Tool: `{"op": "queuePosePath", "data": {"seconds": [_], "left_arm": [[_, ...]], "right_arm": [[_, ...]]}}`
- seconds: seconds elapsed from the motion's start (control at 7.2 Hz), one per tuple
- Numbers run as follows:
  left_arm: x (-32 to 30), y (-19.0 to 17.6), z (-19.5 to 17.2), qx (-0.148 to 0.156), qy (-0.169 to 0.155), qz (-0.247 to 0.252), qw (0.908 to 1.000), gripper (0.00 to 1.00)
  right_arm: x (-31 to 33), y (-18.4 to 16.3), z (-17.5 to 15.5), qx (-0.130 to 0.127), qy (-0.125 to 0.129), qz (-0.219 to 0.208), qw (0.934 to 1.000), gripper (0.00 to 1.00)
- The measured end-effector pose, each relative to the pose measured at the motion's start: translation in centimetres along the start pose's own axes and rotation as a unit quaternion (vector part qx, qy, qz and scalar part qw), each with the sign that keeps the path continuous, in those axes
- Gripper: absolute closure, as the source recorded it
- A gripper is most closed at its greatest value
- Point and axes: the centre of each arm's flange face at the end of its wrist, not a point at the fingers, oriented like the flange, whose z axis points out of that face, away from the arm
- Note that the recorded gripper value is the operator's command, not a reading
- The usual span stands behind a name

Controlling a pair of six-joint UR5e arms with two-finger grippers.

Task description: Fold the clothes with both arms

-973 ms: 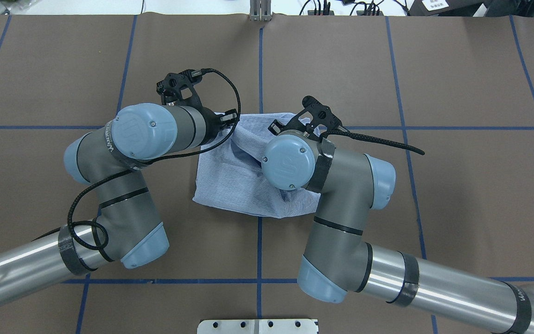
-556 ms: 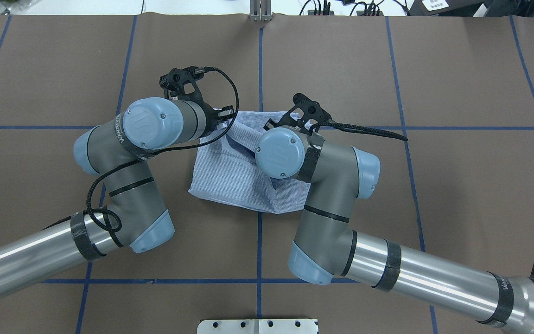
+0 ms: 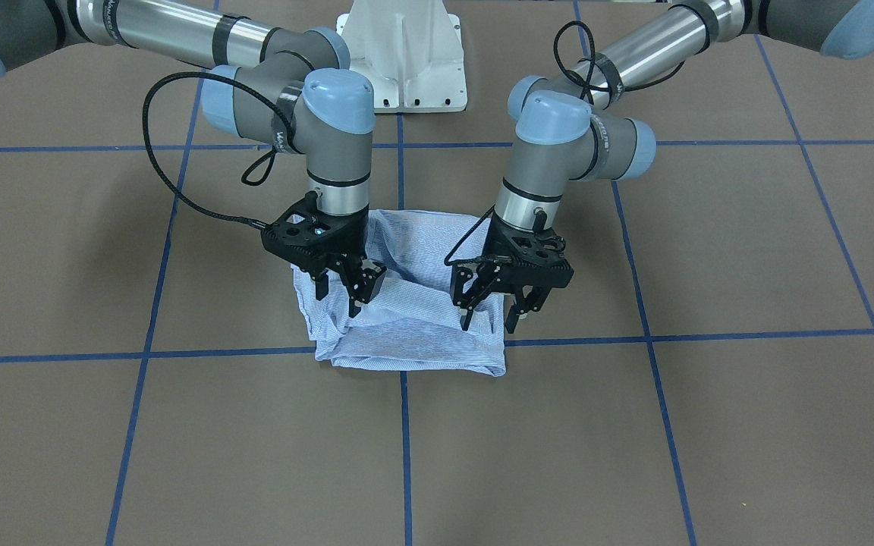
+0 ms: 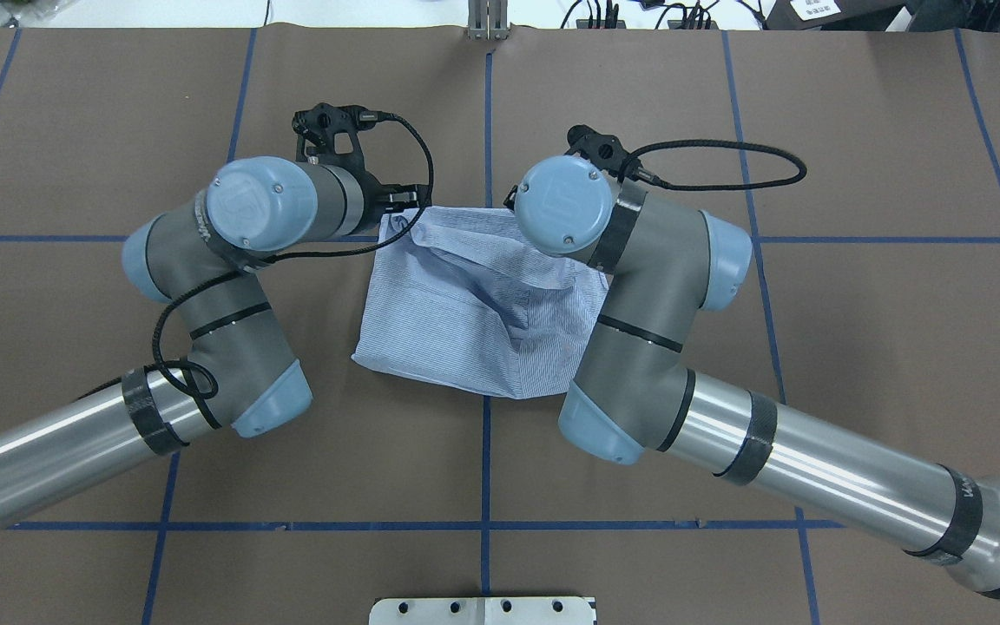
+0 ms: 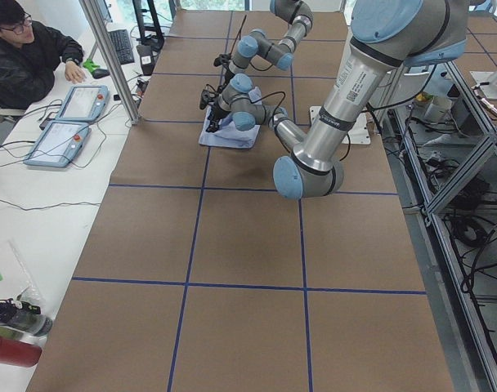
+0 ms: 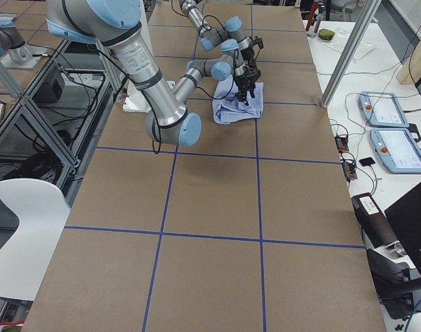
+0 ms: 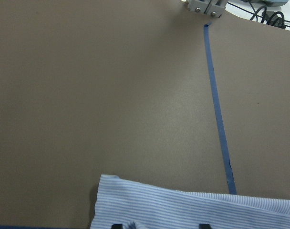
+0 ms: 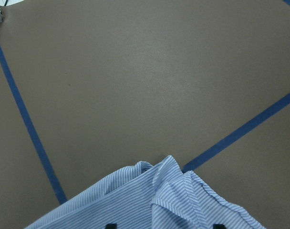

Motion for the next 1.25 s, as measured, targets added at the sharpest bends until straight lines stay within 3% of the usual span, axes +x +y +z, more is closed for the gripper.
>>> {"op": "queuePosePath", "data": {"seconds": [0.28, 0.42, 0.69, 0.97, 1.25], "left_arm": [[-4.5, -2.5, -2.8, -0.032, 0.022, 0.089, 0.9953, 0.0], [-6.5, -3.2, -4.1, -0.035, 0.026, 0.124, 0.9914, 0.0], [-8.6, -3.7, -5.0, -0.04, 0.026, 0.146, 0.9882, 0.0], [-8.9, -3.9, -5.6, -0.038, 0.028, 0.148, 0.9879, 0.0], [-9.3, -3.8, -6.3, -0.035, 0.03, 0.148, 0.9879, 0.0]], "right_arm": [[-0.4, -1.0, -2.7, -0.023, -0.013, -0.013, 0.9996, 0.0], [-0.8, 1.1, -3.8, -0.028, -0.016, -0.024, 0.9992, 0.0], [-2.0, 9.0, -4.9, -0.033, -0.025, -0.065, 0.9971, 0.0], [-2.9, 13.5, -2.7, -0.024, -0.007, -0.105, 0.9941, 0.0], [-3.7, 13.3, 0.2, -0.005, 0.004, -0.144, 0.9896, 0.0]]}}
